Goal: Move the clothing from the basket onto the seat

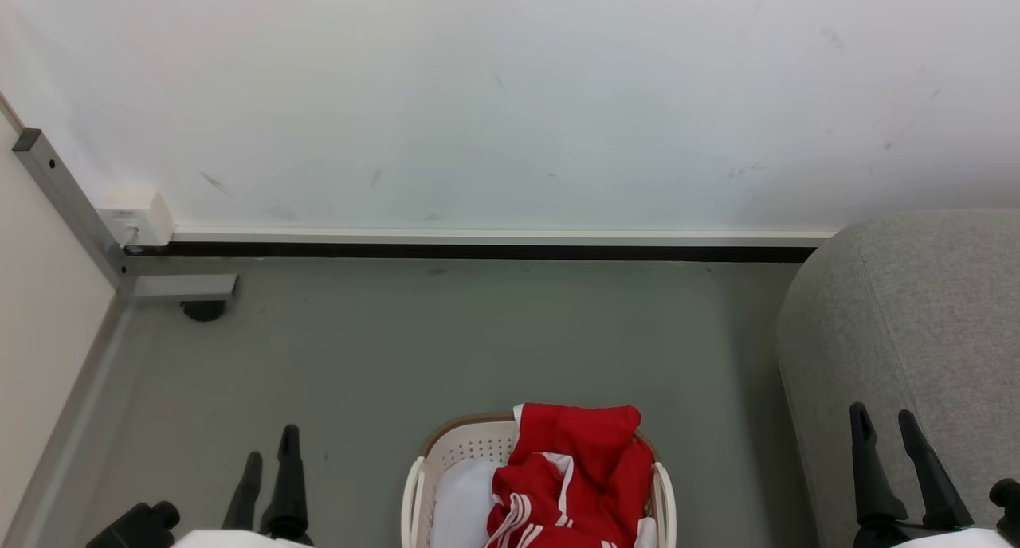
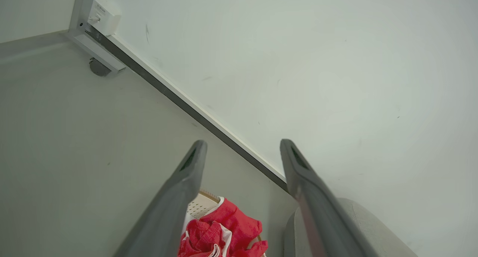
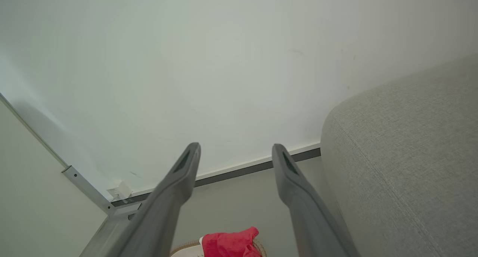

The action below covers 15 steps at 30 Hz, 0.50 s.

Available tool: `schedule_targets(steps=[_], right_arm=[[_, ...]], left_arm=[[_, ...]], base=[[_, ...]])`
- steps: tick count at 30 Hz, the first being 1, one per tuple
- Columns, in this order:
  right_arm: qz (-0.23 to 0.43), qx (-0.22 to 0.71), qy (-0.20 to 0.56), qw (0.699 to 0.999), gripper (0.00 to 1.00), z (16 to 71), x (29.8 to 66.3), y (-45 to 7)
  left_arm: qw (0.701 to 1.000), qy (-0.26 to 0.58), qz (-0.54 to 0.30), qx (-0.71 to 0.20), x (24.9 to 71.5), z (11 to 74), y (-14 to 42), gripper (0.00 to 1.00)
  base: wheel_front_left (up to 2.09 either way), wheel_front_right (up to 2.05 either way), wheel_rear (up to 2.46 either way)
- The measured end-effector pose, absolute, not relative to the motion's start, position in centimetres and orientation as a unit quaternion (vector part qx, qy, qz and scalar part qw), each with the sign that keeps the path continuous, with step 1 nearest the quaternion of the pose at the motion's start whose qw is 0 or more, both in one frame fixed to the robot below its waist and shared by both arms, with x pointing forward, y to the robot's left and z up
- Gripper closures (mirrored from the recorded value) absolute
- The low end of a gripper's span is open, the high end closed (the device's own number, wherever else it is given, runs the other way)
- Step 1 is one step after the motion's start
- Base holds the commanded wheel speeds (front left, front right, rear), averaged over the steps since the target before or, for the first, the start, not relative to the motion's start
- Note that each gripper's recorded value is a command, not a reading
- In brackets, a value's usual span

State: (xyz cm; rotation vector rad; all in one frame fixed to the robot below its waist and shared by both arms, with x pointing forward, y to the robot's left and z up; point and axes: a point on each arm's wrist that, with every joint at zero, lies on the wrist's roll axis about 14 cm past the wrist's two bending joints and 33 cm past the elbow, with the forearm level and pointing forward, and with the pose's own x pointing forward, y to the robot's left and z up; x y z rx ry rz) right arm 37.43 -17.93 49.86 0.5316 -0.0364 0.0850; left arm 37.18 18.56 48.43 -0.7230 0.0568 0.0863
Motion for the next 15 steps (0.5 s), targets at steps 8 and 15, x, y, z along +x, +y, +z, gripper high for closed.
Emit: schedule_targets(steps=[8,15], right_arm=[[0.044,0.213,-0.014,0.976,0.0,49.4,37.2,-17.8],[0.043,0.169,-0.003,0.985,0.0,48.7,36.9,-17.9]], left_arm=[[0.949,0.024,0.04,-0.312,37.0,48.3,18.5,0.0],[0.959,0.022,0.034,-0.279,36.9,48.3,18.3,0.0]], base=[[0.0,0.0,0.0],[0.0,0.0,0.0]])
